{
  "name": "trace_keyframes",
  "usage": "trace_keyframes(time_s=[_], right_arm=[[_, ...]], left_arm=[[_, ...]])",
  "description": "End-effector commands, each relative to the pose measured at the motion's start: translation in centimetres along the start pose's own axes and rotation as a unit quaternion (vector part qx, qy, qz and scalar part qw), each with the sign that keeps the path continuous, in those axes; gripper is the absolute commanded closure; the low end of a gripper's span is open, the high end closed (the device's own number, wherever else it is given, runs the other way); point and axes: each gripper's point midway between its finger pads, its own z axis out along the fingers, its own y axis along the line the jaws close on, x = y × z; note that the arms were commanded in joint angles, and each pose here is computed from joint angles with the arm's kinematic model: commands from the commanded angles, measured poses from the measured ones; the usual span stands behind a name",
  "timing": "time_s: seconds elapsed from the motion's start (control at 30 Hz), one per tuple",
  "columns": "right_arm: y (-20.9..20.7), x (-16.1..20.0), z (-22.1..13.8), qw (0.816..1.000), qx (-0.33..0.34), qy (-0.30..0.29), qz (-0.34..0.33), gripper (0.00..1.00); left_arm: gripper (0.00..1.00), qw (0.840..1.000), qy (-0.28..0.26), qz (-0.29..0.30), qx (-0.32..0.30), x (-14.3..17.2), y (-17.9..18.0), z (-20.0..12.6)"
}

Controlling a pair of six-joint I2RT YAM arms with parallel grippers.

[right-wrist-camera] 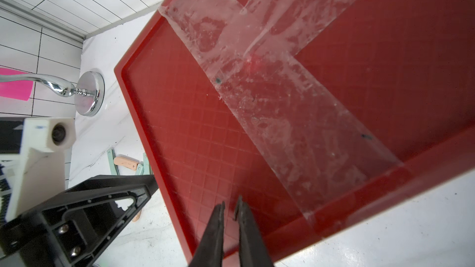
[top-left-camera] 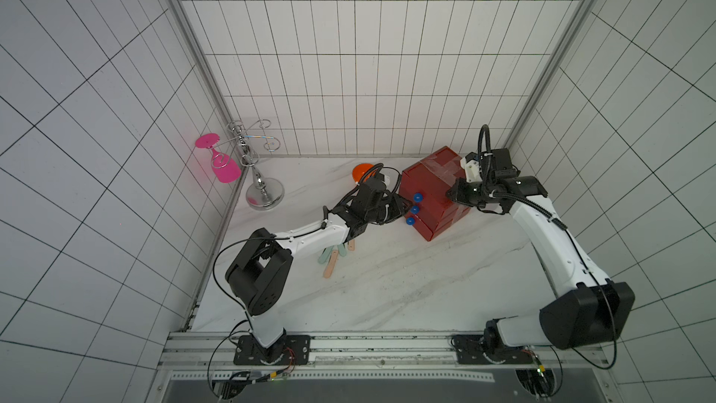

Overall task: Place the fruit knives into the drawer by color
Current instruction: Close the drawer in the storage box, then open the drawer in the storage box.

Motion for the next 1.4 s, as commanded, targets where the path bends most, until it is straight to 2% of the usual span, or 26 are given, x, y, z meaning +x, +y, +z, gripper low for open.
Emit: trace_keyframes(time_s=[0.0,0.17,0.57,0.73,1.1,1.27,1.37], right_arm=[[-4.9,8.4,2.0,0.979,0.093,0.172,0.049,0.85],[-5.1,8.5,2.1,0.979,0.097,0.173,0.048,0.85],[-5.1,8.6,2.3,0.978,0.096,0.181,0.048,0.85],[-5.3,8.9,2.4,0.977,0.097,0.186,0.049,0.85],[-5.4,9.0,2.6,0.976,0.098,0.189,0.049,0.85],[-5.5,9.3,2.8,0.975,0.099,0.194,0.049,0.85],[-5.6,9.3,2.8,0.975,0.100,0.194,0.050,0.85]], left_arm=[[0.67,0.999,-0.009,-0.022,0.046,-0.2,-1.0,0.4],[0.66,0.997,0.006,-0.043,0.066,0.2,-0.6,2.4],[0.50,0.997,0.012,-0.051,0.053,0.9,1.7,4.5],[0.48,0.998,0.015,-0.048,0.048,0.8,2.4,5.4],[0.48,0.997,0.010,-0.052,0.050,0.0,3.3,6.9],[0.50,0.997,0.006,-0.053,0.053,-0.5,3.6,7.2],[0.55,0.997,0.005,-0.054,0.053,-0.7,3.8,7.3]])
